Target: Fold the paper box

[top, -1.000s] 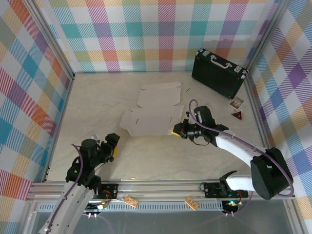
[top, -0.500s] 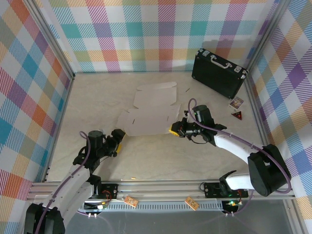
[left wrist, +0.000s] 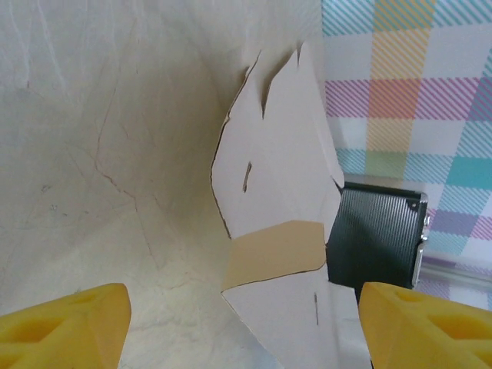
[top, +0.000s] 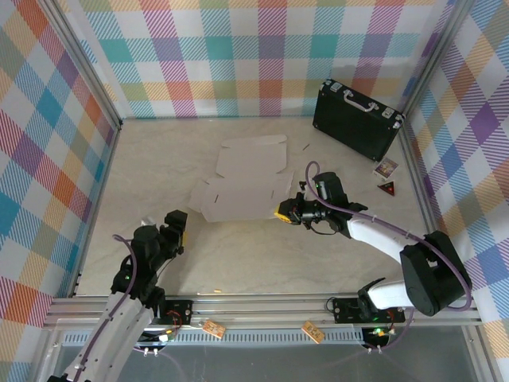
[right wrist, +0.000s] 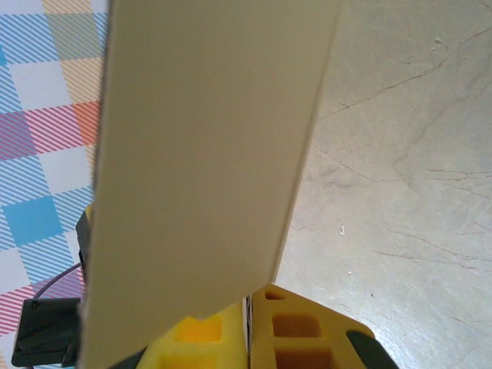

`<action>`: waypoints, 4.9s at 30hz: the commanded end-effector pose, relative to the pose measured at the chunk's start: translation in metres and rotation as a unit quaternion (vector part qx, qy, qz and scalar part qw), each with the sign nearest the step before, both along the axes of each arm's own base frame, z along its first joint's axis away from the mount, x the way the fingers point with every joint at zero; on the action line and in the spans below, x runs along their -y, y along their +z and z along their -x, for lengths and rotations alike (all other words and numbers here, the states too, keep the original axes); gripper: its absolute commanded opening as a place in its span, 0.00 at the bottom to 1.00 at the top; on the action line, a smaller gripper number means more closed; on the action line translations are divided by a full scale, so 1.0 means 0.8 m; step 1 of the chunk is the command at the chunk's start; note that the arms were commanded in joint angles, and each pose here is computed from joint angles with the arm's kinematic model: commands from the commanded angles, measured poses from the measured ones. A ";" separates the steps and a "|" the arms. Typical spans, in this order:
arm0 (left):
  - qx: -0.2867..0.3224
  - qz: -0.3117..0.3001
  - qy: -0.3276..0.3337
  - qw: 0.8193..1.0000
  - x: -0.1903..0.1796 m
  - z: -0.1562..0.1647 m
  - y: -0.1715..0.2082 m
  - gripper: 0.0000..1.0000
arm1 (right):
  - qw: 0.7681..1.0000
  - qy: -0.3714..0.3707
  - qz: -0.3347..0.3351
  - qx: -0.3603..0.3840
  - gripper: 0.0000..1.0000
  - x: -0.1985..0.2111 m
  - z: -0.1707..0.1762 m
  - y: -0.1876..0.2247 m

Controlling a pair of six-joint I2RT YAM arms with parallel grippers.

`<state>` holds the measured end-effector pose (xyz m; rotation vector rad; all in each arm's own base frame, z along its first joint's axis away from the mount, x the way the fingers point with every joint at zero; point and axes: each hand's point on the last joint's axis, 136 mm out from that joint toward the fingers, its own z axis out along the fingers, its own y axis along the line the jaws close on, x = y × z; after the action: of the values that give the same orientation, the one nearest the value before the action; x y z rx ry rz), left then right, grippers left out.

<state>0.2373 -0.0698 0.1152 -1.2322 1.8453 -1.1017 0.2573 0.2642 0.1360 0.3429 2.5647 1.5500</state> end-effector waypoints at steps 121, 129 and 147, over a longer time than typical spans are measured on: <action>-0.116 -0.022 -0.055 0.992 0.049 -0.025 0.047 0.00 | 0.801 0.391 0.267 0.367 0.61 -0.114 0.078 -0.027; -0.123 -0.021 -0.056 0.991 0.050 -0.024 0.050 0.00 | 0.734 0.417 0.356 0.401 0.62 -0.115 0.073 -0.055; -0.128 -0.022 -0.059 0.990 0.049 -0.019 0.049 0.00 | 0.685 0.377 0.432 0.449 0.18 -0.123 0.042 -0.046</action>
<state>0.2549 -0.1025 0.1431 -1.3193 2.1393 -0.9493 0.2172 0.3432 0.0764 -1.3620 2.2615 0.1138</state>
